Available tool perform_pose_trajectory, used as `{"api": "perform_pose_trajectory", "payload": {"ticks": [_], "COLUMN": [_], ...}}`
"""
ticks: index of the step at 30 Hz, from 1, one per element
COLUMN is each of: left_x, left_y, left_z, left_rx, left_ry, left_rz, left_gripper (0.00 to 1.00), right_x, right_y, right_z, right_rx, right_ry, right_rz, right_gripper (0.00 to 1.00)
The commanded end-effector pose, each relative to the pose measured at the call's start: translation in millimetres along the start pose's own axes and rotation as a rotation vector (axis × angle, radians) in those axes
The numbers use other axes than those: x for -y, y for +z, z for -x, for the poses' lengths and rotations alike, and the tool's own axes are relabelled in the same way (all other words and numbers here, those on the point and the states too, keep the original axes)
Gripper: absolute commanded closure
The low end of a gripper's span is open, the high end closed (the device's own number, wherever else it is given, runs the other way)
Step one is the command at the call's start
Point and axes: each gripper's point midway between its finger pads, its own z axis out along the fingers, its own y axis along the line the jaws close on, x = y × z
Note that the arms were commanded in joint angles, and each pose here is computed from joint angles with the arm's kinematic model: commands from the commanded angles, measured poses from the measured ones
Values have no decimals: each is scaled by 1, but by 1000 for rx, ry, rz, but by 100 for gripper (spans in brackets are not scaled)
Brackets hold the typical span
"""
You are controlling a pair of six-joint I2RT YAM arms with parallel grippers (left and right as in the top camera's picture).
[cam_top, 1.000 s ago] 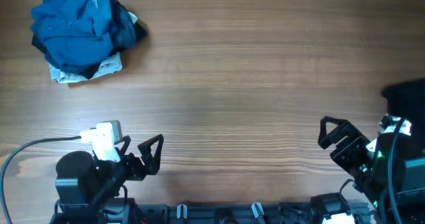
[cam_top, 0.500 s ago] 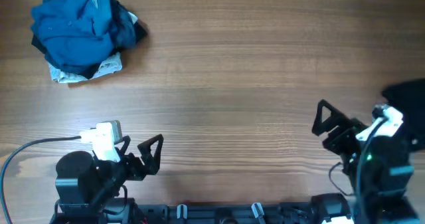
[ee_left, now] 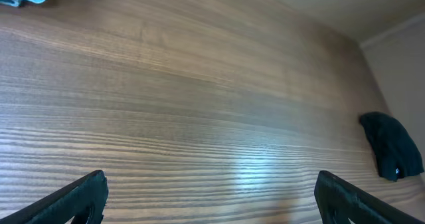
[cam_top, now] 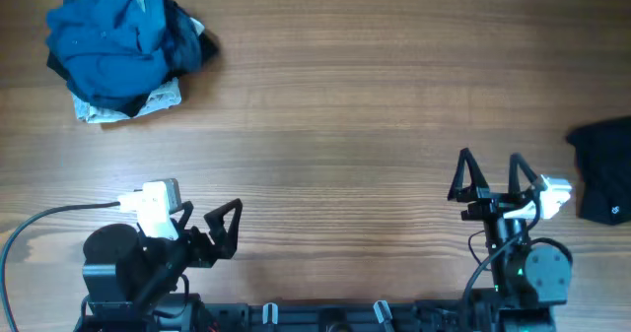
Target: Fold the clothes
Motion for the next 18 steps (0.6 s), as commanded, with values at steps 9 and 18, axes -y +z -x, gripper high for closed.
{"api": "perform_pose_trajectory", "payload": {"ticks": [9,18], "left_x": [0,0], "left_y": [1,1], "left_z": [-2,-2], "left_rx": [-1,-1], "left_ry": [4,4], "left_rz": [-4,-4], "left_gripper": [0,0], "right_x": [-2,18], "right_y": [2,8], "right_z": [6,-41], "right_rx": [210,12], "right_ry": [-59,-134], "right_rz": [78,1], "right_gripper": [0,0]}}
